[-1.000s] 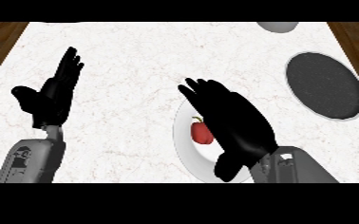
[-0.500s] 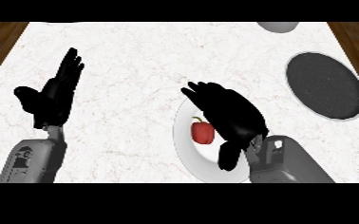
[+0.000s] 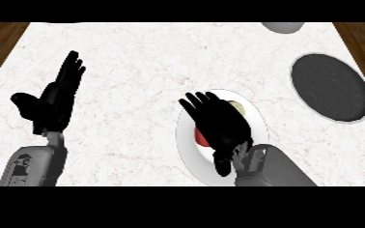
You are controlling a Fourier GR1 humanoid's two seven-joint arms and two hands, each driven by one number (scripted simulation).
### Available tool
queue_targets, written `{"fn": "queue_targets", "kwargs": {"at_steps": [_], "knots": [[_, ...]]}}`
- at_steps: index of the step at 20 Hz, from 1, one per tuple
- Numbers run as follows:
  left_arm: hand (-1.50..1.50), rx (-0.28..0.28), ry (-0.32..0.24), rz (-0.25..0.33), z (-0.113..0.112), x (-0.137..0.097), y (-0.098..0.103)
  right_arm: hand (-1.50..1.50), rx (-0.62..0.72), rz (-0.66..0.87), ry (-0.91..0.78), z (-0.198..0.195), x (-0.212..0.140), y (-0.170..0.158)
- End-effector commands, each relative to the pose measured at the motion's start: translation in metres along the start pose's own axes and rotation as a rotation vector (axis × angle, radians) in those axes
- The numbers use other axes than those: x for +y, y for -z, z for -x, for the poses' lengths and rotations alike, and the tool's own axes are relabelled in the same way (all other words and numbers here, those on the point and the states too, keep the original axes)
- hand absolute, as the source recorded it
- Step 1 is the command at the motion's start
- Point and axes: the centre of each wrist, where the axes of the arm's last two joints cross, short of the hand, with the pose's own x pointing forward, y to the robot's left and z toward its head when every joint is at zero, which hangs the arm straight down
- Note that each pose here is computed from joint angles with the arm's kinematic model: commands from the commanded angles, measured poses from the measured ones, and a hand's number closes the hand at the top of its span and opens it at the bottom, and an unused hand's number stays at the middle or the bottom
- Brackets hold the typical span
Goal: Pick the bell pepper from the plate and place it in the pan
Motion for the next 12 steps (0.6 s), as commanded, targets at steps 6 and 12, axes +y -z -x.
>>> {"fn": "queue_targets", "kwargs": {"at_steps": [6, 12], "knots": [[0.00, 0.000, 0.011, -0.003, 0.017, 0.013, -0.012, -1.50, 0.095, -0.062, -0.137, 0.001, -0.003, 0.002], [0.00, 0.007, -0.003, 0.008, -0.003, 0.001, 0.002, -1.50, 0.089, -0.097, -0.113, 0.000, 0.010, 0.031]]}}
